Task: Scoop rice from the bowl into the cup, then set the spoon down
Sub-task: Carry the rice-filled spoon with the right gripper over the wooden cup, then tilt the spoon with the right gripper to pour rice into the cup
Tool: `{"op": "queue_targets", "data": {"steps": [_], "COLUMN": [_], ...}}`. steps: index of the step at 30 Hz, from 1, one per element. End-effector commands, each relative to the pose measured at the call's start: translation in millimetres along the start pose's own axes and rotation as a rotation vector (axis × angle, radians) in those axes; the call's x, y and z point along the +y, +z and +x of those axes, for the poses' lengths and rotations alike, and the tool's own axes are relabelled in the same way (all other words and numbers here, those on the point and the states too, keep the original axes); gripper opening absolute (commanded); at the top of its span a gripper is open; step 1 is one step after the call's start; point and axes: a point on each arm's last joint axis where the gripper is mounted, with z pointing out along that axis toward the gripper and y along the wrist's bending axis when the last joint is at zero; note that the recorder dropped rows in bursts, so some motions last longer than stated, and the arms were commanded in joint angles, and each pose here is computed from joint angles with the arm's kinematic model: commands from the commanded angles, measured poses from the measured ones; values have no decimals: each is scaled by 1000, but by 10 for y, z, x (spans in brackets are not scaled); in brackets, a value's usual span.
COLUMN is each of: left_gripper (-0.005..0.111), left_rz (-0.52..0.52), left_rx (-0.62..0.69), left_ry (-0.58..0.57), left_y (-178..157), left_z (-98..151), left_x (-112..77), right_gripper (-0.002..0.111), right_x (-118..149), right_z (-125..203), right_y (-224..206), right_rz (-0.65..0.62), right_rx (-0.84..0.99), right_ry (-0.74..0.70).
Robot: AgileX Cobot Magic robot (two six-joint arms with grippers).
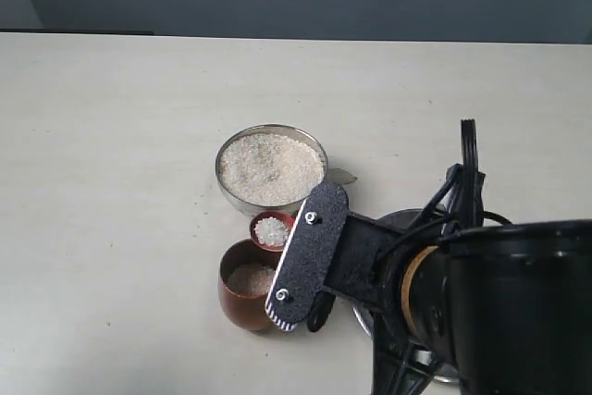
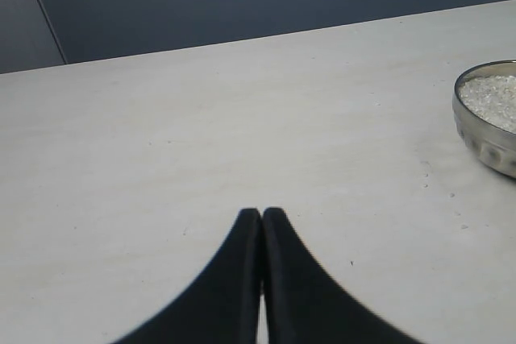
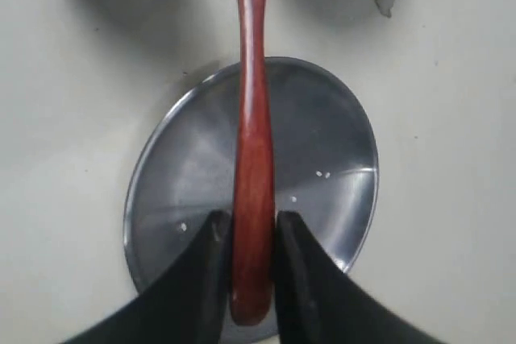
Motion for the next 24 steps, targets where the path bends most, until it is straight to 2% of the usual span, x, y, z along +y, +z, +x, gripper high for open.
{"op": "queue_targets", "data": {"steps": [1, 5, 14, 24], "left_gripper": [1, 1, 1, 1], "left_rz": [0, 0, 0, 0], "left_rx": [-12, -12, -12, -12], "left_ry": [4, 4, 4, 4], "left_y": [2, 2, 2, 2], "left_z": [1, 1, 1, 1], "left_x": [0, 0, 0, 0], "right_gripper": [-1, -1, -1, -1], "right_x": [34, 67, 201, 181], "right_z": [-41, -71, -80, -61], "right_y": [93, 177, 45, 56], "right_rz": [36, 59, 142, 194], "right_rx": [14, 41, 2, 45], "right_ry": [-49, -80, -153, -173]}}
